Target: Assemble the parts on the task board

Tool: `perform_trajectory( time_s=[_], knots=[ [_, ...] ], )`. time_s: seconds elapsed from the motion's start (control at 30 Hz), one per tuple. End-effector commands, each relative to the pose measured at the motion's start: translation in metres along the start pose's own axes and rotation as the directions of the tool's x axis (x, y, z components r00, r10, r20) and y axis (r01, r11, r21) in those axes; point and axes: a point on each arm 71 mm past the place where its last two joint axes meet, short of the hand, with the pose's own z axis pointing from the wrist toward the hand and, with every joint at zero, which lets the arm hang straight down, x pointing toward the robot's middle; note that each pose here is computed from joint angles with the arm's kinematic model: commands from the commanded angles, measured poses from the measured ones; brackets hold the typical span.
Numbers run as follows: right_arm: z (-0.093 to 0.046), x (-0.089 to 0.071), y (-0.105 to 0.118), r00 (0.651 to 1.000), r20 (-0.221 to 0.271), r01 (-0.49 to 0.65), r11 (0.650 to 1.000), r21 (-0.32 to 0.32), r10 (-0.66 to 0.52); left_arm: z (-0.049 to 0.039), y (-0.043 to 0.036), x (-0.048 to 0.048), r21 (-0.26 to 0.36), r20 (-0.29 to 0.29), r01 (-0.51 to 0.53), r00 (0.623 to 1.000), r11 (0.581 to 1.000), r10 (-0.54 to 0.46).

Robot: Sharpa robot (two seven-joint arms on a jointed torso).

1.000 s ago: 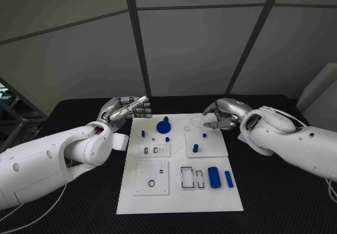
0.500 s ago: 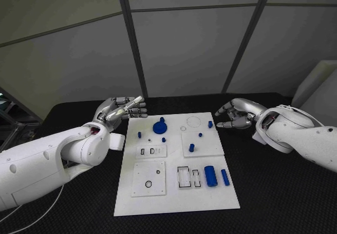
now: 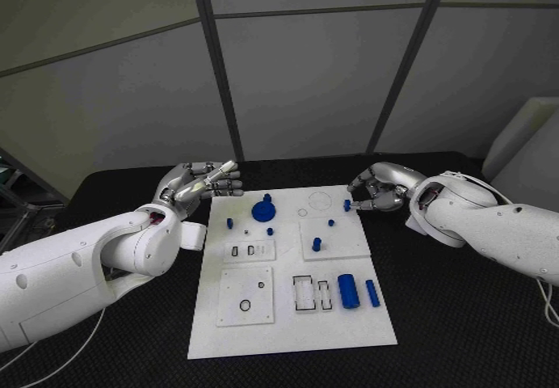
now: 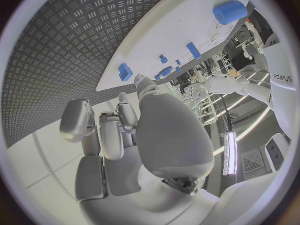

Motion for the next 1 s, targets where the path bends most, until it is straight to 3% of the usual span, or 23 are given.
perform_trajectory(
  time_s=[0.03, 1.0],
  knots=[
    [0.003, 0.003, 0.001, 0.999, -0.021, 0.027, 1.000, -0.011, -0.027, 0.0006, -0.0017, 0.0017, 0.014, -0.015, 0.002, 1.000, 1.000, -0.002],
    [0.012, 0.015, -0.002, 0.996, -0.083, 0.036, 0.999, 0.014, -0.034, 0.0016, -0.0008, 0.0023, 0.013, -0.016, 0.003, 1.000, 1.000, -0.003]
  ],
)
